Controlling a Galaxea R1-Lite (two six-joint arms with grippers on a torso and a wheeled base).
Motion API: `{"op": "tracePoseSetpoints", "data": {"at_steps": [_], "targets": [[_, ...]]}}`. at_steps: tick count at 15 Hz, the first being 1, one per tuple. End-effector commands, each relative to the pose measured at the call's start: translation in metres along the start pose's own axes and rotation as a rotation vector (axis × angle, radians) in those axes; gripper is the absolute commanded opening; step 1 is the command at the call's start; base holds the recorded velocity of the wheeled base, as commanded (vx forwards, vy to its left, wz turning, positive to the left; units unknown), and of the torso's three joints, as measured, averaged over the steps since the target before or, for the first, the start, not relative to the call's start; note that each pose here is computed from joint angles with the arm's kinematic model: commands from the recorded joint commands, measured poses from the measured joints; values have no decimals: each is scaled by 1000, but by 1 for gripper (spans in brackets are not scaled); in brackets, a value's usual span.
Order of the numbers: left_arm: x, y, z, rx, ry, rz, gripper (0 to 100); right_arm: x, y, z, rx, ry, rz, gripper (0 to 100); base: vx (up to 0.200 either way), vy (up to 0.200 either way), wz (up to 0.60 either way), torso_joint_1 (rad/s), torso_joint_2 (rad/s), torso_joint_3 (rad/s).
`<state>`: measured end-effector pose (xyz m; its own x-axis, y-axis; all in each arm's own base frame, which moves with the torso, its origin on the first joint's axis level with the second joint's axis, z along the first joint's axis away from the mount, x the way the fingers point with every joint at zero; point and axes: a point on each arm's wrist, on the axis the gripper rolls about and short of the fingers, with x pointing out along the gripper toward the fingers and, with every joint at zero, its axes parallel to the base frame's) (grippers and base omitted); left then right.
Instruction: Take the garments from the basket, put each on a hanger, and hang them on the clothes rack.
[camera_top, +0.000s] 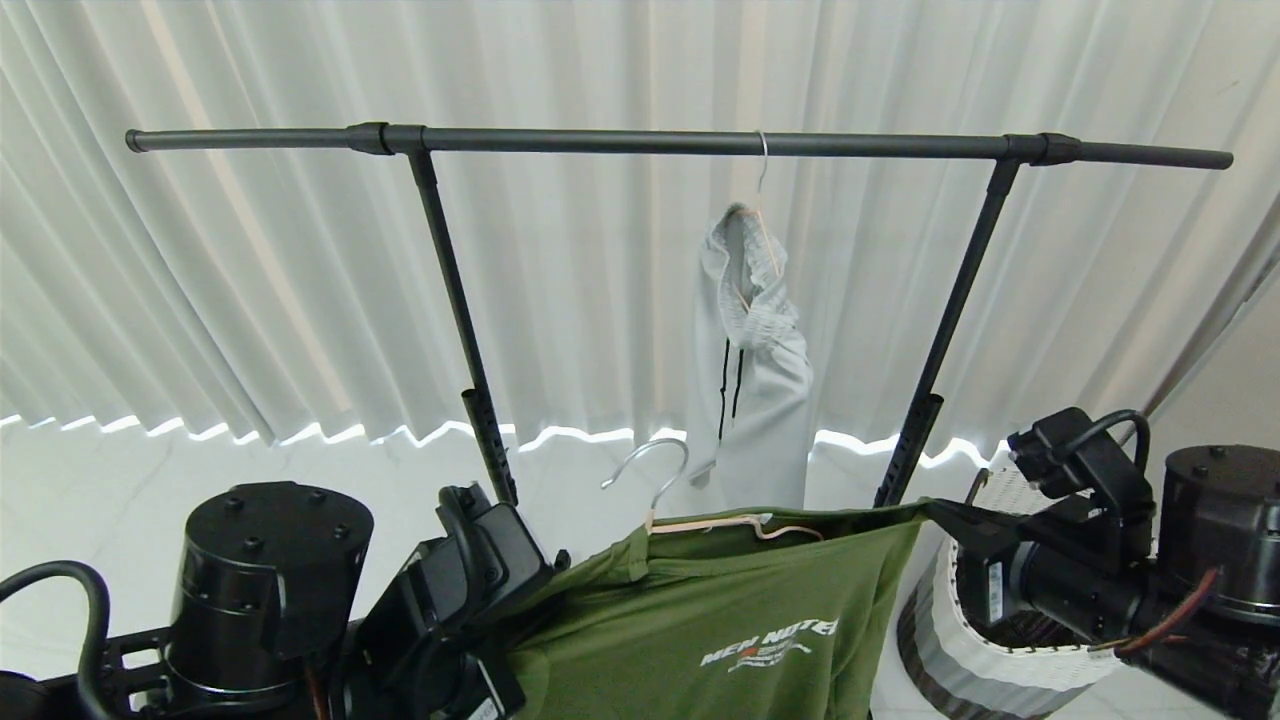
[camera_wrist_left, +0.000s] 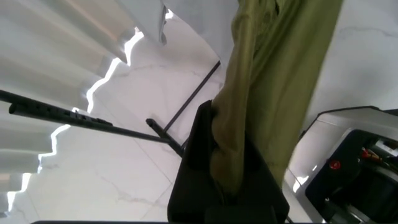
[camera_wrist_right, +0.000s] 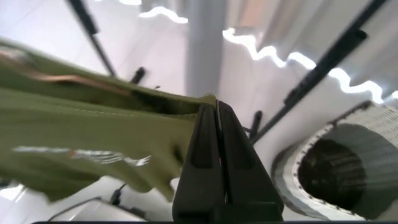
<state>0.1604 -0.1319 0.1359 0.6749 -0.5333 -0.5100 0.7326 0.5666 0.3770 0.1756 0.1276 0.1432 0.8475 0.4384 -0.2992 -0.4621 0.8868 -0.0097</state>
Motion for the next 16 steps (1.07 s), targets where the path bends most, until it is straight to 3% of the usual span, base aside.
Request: {"op": "tracePoseSetpoints", "data": {"at_steps": [1,5,12,13,16], "targets": [[0,0,0,-1,-3,1,0,-26,16,19,-12,-75,105,0,0,0,0,0,0,0],[0,1,3,-7,-14,5,0,-59,46,18,-72,-56,303,0,0,0,0,0,0,0],[-2,4,13,-12,-138,-3,0,-72,60,9,-126,9,415,0,0,0,0,0,0,0],[-2,4,14,-13,-156,-4,0,-73,61,7,-134,25,421,100,0,0,0,0,0,0],[-3,5,17,-31,-186,-6,0,-77,58,2,-143,43,419,100,0,0,0,0,0,0]]}}
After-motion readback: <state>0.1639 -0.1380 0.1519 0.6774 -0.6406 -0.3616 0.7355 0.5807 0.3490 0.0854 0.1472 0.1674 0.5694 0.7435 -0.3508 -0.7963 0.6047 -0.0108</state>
